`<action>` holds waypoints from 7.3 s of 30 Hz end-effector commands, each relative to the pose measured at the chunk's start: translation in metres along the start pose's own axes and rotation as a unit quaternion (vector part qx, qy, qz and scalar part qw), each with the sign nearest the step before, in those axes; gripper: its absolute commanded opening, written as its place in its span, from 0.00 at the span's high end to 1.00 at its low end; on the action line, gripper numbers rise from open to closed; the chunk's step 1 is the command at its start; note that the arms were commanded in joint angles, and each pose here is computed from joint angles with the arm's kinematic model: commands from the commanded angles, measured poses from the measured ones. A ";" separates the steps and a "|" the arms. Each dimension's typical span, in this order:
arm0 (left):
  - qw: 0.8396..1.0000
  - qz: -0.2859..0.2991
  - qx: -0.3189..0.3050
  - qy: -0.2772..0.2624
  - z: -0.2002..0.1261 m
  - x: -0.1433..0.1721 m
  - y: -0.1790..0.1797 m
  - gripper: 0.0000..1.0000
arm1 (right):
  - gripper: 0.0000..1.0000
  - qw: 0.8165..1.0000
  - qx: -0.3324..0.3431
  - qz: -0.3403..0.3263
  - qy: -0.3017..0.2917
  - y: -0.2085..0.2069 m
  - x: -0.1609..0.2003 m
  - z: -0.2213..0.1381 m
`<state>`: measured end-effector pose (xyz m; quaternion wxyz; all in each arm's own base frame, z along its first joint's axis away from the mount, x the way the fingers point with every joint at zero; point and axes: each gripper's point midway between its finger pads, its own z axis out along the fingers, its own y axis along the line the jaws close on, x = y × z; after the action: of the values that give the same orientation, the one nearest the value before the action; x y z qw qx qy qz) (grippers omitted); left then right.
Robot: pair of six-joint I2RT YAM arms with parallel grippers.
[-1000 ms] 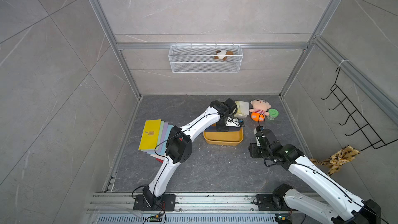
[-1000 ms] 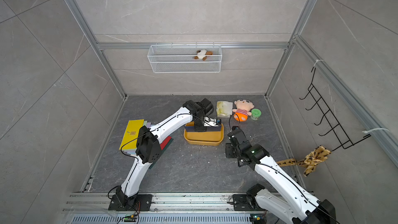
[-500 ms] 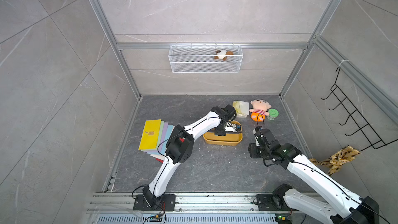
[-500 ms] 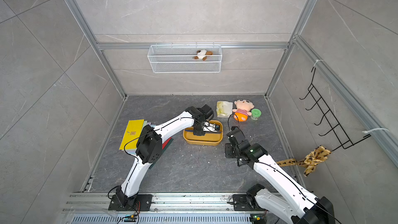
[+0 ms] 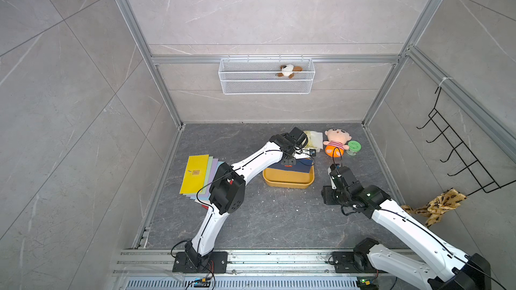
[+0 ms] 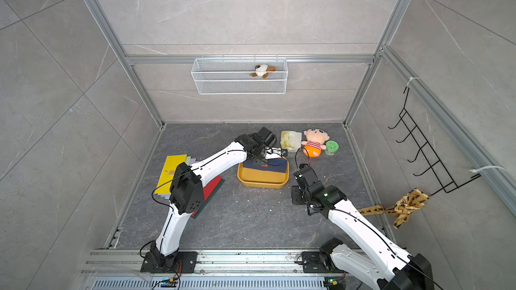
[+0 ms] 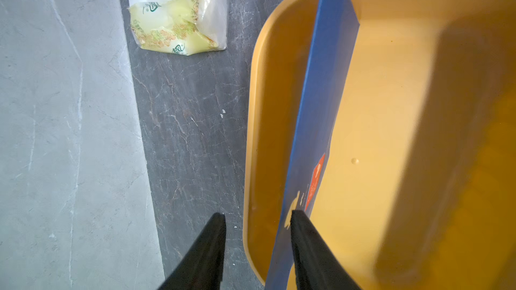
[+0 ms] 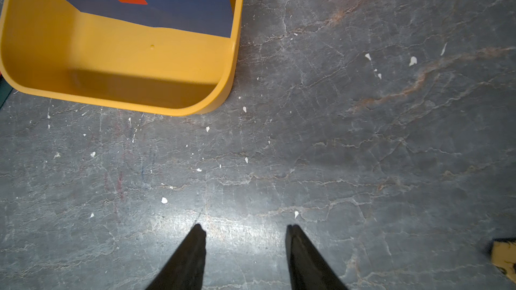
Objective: Put the sealed envelopes into the storage box
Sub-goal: Place the envelope in the storage box, then move the envelope to the center of the board, then pick up the envelope from the center of the board.
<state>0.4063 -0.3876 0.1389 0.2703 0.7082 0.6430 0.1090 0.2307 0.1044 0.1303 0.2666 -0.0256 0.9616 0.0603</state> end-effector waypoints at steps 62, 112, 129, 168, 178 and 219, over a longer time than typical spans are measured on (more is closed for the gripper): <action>0.354 -0.899 -0.242 0.087 -0.057 0.450 -0.037 0.37 | 0.43 0.987 -0.132 0.028 -0.081 0.036 -0.025 -0.040; 0.526 -0.842 -0.006 0.121 -0.057 0.203 -0.202 0.26 | 0.42 0.971 -0.221 0.080 -0.032 0.053 0.008 -0.061; 0.449 -0.893 -0.008 0.016 -0.060 0.280 -0.153 0.22 | 0.46 0.949 -0.290 0.112 0.055 0.195 0.015 0.000; 0.456 -0.886 0.036 0.074 -0.037 0.289 -0.216 0.26 | 0.52 0.938 -0.257 0.206 0.107 0.322 0.018 0.140; 0.455 -0.887 0.037 0.072 -0.038 0.288 -0.217 0.26 | 0.58 0.923 -0.317 0.198 0.093 0.352 -0.012 0.108; 0.526 -0.840 -0.031 -0.126 -0.164 0.262 -0.080 0.21 | 1.00 0.898 -0.437 0.037 -0.017 0.364 -0.079 0.006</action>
<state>0.2960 -0.0846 0.1414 0.3030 -0.2239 0.9010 -0.2150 0.2684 0.4802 0.1279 0.1629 -0.0171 0.8788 0.4482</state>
